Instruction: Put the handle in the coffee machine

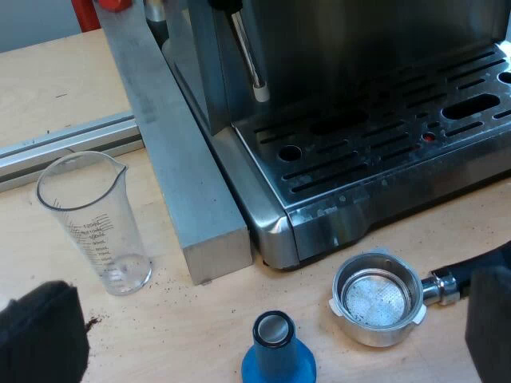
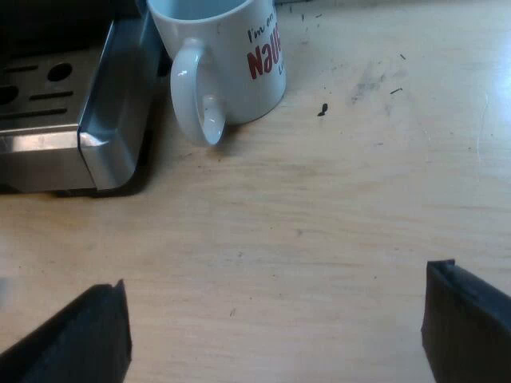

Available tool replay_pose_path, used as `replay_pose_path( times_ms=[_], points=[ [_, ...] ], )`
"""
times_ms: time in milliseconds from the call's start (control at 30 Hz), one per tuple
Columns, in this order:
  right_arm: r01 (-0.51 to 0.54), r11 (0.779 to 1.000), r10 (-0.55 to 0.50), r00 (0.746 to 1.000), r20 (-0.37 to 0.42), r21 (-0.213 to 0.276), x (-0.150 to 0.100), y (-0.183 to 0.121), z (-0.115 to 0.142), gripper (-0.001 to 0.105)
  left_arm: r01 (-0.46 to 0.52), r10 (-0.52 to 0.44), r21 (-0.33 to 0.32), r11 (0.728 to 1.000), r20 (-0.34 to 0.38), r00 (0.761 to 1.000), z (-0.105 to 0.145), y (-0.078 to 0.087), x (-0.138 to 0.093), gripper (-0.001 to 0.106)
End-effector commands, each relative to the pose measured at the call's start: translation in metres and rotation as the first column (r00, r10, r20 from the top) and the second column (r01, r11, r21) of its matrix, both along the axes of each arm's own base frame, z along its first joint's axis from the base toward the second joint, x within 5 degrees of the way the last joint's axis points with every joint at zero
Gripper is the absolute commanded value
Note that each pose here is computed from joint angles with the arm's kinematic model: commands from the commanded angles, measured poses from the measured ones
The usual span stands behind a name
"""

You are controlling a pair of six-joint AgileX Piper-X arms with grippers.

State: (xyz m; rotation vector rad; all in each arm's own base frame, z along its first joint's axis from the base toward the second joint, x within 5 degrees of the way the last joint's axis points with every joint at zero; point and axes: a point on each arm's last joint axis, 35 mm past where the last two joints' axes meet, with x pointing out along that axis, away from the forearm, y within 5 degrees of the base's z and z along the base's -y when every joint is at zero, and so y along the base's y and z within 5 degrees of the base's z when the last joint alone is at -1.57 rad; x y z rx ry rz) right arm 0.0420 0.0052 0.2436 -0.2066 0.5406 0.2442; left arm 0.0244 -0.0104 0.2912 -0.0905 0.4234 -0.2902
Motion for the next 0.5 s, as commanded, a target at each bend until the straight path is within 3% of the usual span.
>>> replay_pose_path(
  times_ms=[33, 200, 300, 400, 500],
  points=[
    [-0.005, 1.0, 0.005, 1.0, 0.004, -0.001, 0.001, 0.0, 0.002, 0.076, 0.02, -0.02, -0.018, 1.0, -0.003, 1.0, 0.001, -0.001, 0.002, 0.098],
    [0.024, 1.0, -0.024, 1.0, 0.002, 0.004, 0.001, -0.001, 0.002, 0.076, 0.027, -0.029, -0.08, 0.996, -0.026, 0.999, 0.001, -0.002, 0.001, 0.098],
    [0.039, 0.999, -0.039, 0.999, -0.006, 0.007, 0.0, -0.001, 0.003, 0.076, 0.03, -0.034, -0.085, 0.996, -0.037, 0.999, 0.007, -0.002, -0.005, 0.098],
    [-0.019, 1.0, 0.019, 1.0, -0.018, 0.007, -0.003, 0.002, 0.016, 0.075, 0.033, -0.035, -0.082, 0.996, -0.025, 0.999, 0.018, -0.002, -0.012, 0.098],
    [-0.066, 0.998, 0.067, 0.995, -0.074, 0.008, -0.002, 0.004, 0.028, 0.075, 0.036, -0.041, -0.08, 0.996, -0.059, 0.997, 0.029, -0.002, -0.004, 0.098]
  ],
)
